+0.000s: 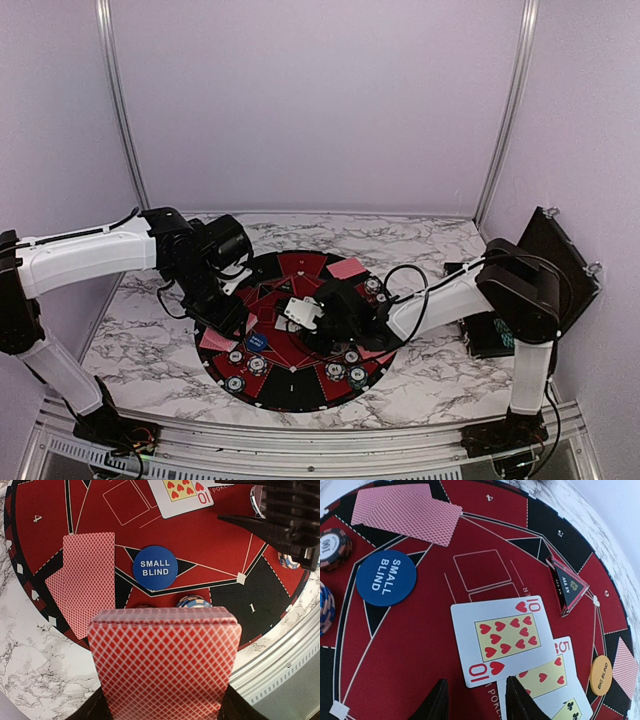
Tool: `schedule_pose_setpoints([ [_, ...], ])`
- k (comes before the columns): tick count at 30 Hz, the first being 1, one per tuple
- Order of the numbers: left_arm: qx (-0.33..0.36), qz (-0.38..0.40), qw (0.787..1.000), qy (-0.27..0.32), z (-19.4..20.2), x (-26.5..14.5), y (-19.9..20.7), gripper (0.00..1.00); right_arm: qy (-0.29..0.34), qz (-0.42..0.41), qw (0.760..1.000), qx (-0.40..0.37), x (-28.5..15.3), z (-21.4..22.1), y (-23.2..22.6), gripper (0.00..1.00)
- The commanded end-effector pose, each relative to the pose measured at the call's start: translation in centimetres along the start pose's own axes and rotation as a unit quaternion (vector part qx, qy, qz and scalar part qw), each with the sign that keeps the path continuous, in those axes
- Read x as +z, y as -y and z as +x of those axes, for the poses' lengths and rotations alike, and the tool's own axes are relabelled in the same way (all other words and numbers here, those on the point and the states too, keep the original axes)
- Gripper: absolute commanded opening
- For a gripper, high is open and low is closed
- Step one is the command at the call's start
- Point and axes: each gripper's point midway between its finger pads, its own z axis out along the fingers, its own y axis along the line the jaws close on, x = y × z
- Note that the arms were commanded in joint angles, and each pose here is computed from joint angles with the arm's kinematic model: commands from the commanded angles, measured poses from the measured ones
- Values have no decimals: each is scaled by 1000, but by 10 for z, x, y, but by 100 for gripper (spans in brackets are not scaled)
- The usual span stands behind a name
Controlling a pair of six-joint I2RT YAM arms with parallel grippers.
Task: Distribute texas hold em gaming equipment
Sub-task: Flop the poker card in the community card area.
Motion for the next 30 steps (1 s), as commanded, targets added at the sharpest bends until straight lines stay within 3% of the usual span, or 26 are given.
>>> schedule_pose_setpoints([
  [1, 2, 6, 1000, 9, -6, -6, 2, 52, 52, -15, 997, 63, -23, -43, 18, 38],
  [6, 4, 6, 1000, 10, -6, -7, 2, 52, 73, -53, 988, 127, -39, -59, 31, 41],
  [13, 6, 6, 1000, 7, -7, -5, 3, 52, 94, -123, 958, 242, -67, -80, 49, 47],
  [20, 10, 6, 1000, 4, -10, -3, 5, 52, 107, -226, 903, 350, -95, -94, 46, 51],
  [30, 22, 12, 1000, 5, -21, -1, 16, 52, 87, -314, 839, 436, -107, -99, 25, 62],
])
